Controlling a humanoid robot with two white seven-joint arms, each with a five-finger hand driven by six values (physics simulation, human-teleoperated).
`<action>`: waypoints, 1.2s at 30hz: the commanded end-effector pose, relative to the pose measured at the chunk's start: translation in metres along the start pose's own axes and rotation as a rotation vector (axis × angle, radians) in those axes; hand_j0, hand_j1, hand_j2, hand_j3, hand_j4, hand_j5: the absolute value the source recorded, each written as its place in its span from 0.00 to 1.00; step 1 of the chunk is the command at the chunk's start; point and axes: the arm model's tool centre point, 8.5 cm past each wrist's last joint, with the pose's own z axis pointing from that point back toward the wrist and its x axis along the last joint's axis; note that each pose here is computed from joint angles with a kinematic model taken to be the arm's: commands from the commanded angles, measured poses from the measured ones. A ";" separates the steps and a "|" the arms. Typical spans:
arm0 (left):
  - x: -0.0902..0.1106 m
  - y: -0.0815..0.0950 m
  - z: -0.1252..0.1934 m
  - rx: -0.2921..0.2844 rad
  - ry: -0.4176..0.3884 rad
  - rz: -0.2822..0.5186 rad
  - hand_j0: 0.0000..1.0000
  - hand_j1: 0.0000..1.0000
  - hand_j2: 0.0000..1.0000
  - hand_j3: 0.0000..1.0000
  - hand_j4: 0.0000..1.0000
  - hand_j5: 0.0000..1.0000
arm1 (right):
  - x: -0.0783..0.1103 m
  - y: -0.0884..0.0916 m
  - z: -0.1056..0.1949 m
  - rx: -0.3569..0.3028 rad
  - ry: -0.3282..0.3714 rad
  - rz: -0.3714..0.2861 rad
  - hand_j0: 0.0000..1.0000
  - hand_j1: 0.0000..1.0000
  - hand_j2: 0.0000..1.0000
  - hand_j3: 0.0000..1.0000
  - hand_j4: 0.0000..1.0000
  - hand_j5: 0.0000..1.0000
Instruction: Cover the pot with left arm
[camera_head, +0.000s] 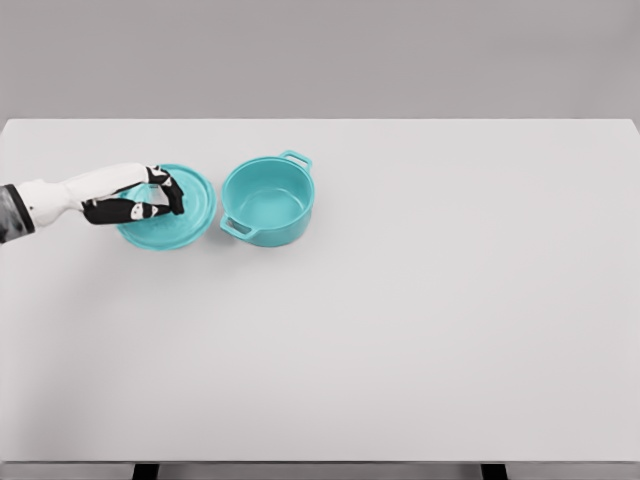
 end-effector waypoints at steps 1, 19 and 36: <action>0.001 -0.001 -0.002 0.001 -0.003 0.010 0.42 0.42 0.42 0.42 0.42 0.42 | -0.001 0.000 0.000 0.001 0.002 0.000 1.00 1.00 1.00 1.00 1.00 1.00; 0.018 0.003 -0.053 0.002 -0.064 -0.008 0.41 0.41 0.41 0.41 0.41 0.41 | -0.001 0.000 0.000 0.001 0.002 0.000 1.00 1.00 1.00 1.00 1.00 1.00; 0.021 0.010 -0.097 -0.004 -0.065 -0.011 0.42 0.42 0.42 0.42 0.42 0.42 | -0.001 0.000 0.000 0.001 0.002 0.000 1.00 1.00 1.00 1.00 1.00 1.00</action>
